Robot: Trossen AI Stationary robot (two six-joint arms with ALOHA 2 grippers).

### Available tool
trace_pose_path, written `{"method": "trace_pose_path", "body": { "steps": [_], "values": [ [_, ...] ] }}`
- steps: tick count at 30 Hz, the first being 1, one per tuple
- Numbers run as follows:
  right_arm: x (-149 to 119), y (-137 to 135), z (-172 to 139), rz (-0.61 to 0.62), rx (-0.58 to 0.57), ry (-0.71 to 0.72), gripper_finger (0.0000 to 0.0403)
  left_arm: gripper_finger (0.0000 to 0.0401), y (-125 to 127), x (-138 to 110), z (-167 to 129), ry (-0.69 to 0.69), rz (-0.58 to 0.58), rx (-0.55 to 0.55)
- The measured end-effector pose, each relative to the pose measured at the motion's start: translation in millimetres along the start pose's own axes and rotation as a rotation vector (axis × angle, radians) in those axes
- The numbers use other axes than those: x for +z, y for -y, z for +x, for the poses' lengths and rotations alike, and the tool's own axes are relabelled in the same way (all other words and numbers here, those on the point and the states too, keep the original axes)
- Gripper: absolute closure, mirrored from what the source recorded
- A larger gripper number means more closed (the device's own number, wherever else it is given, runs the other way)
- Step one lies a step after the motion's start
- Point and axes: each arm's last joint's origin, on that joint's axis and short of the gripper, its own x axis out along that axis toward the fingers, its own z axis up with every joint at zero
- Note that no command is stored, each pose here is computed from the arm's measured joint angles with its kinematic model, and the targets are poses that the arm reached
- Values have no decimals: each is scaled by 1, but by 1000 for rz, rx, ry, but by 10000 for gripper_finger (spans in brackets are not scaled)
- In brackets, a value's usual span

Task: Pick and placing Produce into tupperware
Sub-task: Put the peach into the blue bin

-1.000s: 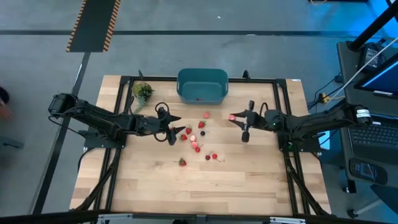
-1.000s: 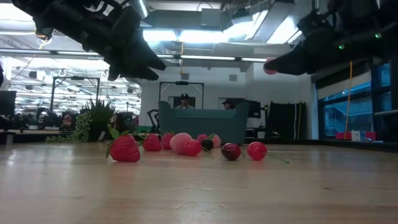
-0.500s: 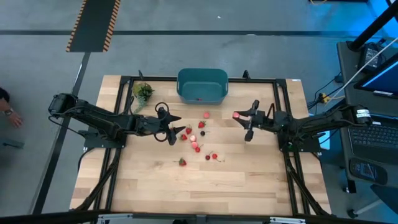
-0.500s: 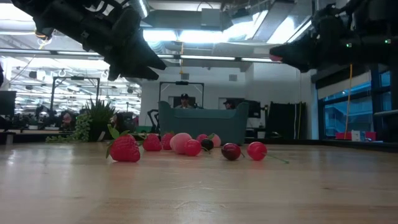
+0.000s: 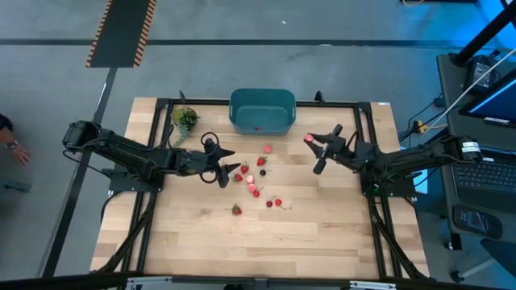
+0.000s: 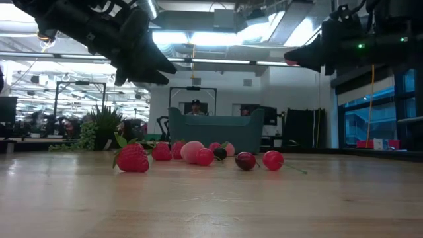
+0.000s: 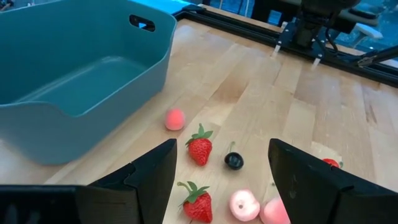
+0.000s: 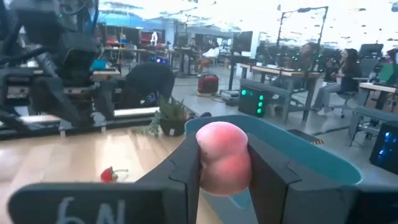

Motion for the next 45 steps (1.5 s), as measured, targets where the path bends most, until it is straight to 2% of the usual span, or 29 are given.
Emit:
{"method": "trace_pose_path", "body": {
  "steps": [28, 39, 45],
  "values": [
    [3, 19, 11, 41, -115, -2, 299, 156, 1, 4, 0, 36, -22, -7],
    [-5, 11, 35, -3, -101, -111, 299, 156, 2, 4, 0, 42, -25, -10],
    [-17, 8, 38, 30, -84, -163, 299, 156, 2, 4, 0, 42, -23, -10]
  ]
}}
